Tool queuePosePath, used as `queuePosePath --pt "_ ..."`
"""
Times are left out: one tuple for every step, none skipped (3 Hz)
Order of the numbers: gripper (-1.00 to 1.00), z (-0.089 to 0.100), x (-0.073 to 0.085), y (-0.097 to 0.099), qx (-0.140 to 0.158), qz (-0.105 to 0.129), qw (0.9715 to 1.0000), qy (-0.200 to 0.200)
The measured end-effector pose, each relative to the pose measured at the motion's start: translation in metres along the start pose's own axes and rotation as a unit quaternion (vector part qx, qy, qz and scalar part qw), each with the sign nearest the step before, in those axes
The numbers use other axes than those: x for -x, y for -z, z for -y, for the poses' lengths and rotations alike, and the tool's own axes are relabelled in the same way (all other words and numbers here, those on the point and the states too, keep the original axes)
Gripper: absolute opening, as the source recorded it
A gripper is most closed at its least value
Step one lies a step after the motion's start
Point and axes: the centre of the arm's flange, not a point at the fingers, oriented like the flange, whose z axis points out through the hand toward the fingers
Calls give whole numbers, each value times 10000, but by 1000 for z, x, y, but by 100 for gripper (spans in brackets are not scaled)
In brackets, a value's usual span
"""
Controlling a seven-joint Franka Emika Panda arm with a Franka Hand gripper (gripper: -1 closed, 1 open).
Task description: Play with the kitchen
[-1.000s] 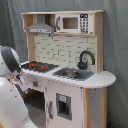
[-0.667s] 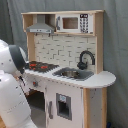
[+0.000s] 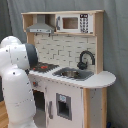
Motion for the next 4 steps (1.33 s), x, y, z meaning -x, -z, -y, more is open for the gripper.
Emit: queuePosePath --pt "100 -4 3 -16 -221 -138 9996 132" --pt "100 -4 4 -18 -240 -145 9995 137" --pt "-100 -4 5 -20 -259 -152 9994 141" --pt "-100 -9 16 -35 -415 -164 9990 -65"
